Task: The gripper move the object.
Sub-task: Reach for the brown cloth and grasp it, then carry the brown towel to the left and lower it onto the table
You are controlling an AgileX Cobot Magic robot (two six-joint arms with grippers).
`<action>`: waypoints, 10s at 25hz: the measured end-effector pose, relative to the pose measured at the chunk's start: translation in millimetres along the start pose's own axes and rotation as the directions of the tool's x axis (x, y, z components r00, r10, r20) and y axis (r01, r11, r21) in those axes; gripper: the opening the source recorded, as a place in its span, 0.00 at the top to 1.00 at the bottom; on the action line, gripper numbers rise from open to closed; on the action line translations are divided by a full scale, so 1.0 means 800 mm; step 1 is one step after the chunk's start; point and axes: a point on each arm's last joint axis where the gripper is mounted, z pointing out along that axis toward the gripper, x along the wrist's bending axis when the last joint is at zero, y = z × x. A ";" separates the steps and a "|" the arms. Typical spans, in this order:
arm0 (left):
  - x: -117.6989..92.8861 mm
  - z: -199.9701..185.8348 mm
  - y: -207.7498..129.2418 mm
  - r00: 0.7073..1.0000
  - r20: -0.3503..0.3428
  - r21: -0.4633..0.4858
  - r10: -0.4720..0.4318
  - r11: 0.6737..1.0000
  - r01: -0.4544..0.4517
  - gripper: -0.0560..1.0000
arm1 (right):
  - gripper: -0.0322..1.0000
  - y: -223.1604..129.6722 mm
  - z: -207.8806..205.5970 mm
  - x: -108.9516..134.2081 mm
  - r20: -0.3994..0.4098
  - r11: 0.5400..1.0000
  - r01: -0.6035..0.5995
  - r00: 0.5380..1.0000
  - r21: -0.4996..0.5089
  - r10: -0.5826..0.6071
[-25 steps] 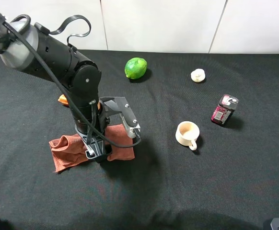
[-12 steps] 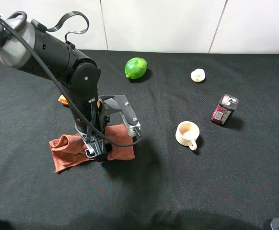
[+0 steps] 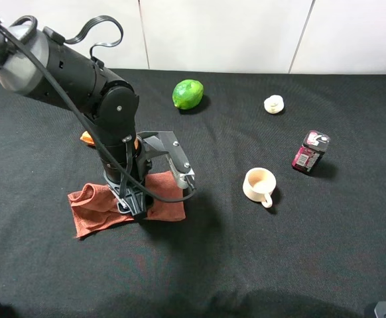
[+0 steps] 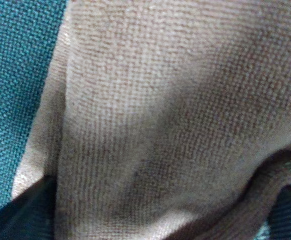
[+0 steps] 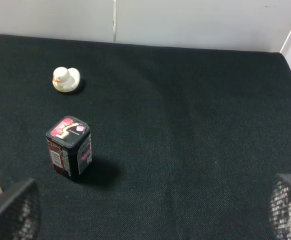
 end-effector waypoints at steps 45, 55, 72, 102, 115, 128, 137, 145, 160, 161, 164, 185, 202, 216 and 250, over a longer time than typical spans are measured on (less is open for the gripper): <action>0.007 -0.057 0.021 0.998 -0.011 -0.043 -0.061 0.997 0.061 0.77 | 0.30 0.000 0.000 0.000 0.000 1.000 0.000 1.000 0.000 0.000; 0.019 -0.107 0.045 0.997 -0.046 -0.028 -0.067 0.997 0.066 0.77 | 0.30 0.000 0.000 0.000 0.000 1.000 0.000 1.000 0.000 0.000; 0.044 -0.205 0.075 0.978 -0.161 -0.109 -0.136 0.987 0.119 0.78 | 0.30 0.000 0.000 0.000 0.000 1.000 0.000 1.000 0.000 0.000; 0.122 -0.246 0.013 0.889 -0.162 -0.188 -0.429 0.898 0.398 0.78 | 0.30 0.000 0.000 0.000 0.000 1.000 0.000 1.000 0.000 0.000; 0.150 -0.272 -0.001 0.849 -0.198 -0.234 -0.490 0.865 0.444 0.78 | 0.30 0.000 0.000 0.000 0.000 1.000 0.000 1.000 0.000 0.000; 0.187 -0.283 -0.031 0.784 -0.207 -0.258 -0.585 0.806 0.534 0.78 | 0.30 0.000 0.000 0.000 0.000 1.000 0.000 1.000 0.000 0.000; 0.214 -0.283 -0.059 0.732 -0.205 -0.258 -0.649 0.758 0.599 0.78 | 0.30 0.000 0.000 0.000 0.000 1.000 0.000 1.000 0.000 0.000; 0.230 -0.283 -0.077 0.699 -0.205 -0.261 -0.685 0.726 0.636 0.78 | 0.30 0.000 0.000 0.000 0.000 1.000 0.000 1.000 0.000 0.000; 0.234 -0.283 -0.078 0.693 -0.207 -0.280 -0.691 0.720 0.635 0.78 | 0.30 0.000 0.000 0.000 0.000 1.000 0.000 1.000 0.000 0.000; 0.234 -0.283 -0.079 0.691 -0.207 -0.281 -0.693 0.718 0.636 0.78 | 0.30 0.000 0.000 0.000 0.000 1.000 0.000 1.000 0.000 0.000; 0.238 -0.284 -0.082 0.683 -0.207 -0.284 -0.700 0.711 0.643 0.78 | 0.30 0.000 0.000 0.000 0.000 1.000 0.000 1.000 0.000 0.000; 0.252 -0.222 -0.116 0.653 -0.202 -0.206 -0.730 0.684 0.700 0.78 | 0.30 0.000 0.000 0.000 0.000 1.000 0.000 1.000 0.000 0.000; 0.239 -0.157 -0.124 0.662 -0.184 -0.181 -0.726 0.687 0.703 0.78 | 0.30 0.000 0.000 0.000 0.000 1.000 0.000 1.000 0.000 0.000; 0.237 -0.100 -0.124 0.662 -0.164 -0.104 -0.732 0.680 0.726 0.78 | 0.30 0.000 0.000 0.000 0.000 1.000 0.000 1.000 0.000 0.000; 0.246 -0.026 -0.115 0.677 -0.144 -0.062 -0.722 0.689 0.722 0.78 | 0.30 0.000 0.000 0.000 0.000 1.000 0.000 1.000 0.000 0.000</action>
